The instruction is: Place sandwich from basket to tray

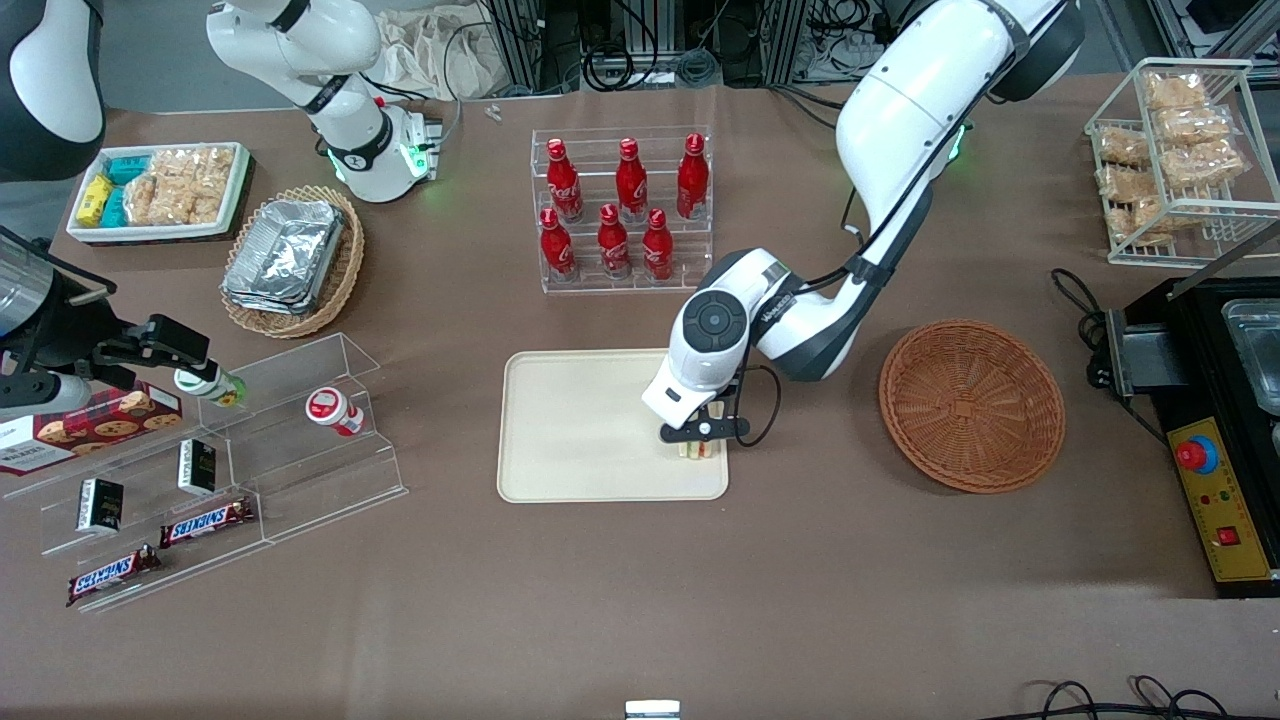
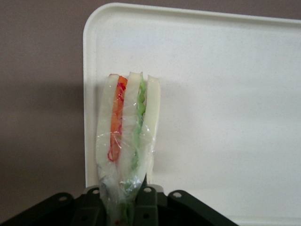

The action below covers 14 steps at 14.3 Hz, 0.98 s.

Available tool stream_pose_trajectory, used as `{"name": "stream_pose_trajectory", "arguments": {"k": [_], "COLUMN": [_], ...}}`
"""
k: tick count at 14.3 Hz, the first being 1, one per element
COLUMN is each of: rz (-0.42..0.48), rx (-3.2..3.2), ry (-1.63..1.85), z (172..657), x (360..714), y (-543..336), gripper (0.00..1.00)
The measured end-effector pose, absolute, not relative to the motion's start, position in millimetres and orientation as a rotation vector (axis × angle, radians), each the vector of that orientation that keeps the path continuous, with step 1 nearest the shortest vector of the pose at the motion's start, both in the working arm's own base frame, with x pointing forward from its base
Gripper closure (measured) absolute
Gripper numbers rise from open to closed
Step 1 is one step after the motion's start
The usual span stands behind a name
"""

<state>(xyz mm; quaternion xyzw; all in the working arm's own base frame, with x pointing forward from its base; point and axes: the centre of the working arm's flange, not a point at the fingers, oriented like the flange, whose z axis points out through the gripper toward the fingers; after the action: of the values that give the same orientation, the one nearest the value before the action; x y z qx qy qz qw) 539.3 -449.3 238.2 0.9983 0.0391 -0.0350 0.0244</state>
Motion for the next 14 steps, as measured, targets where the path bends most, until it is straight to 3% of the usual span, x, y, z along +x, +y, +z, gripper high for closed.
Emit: {"name": "stream_pose_trajectory", "arguments": {"k": [4,7,14], "rz": [-0.081,-0.087,-0.031], "rx": [3.077,3.115,3.224], "ry": [0.14,0.173,-0.063], "z": [248,294,501], "x": [549,568,594], "y": [-446,-417,-248], "gripper": [0.32,0.02,0.01]}}
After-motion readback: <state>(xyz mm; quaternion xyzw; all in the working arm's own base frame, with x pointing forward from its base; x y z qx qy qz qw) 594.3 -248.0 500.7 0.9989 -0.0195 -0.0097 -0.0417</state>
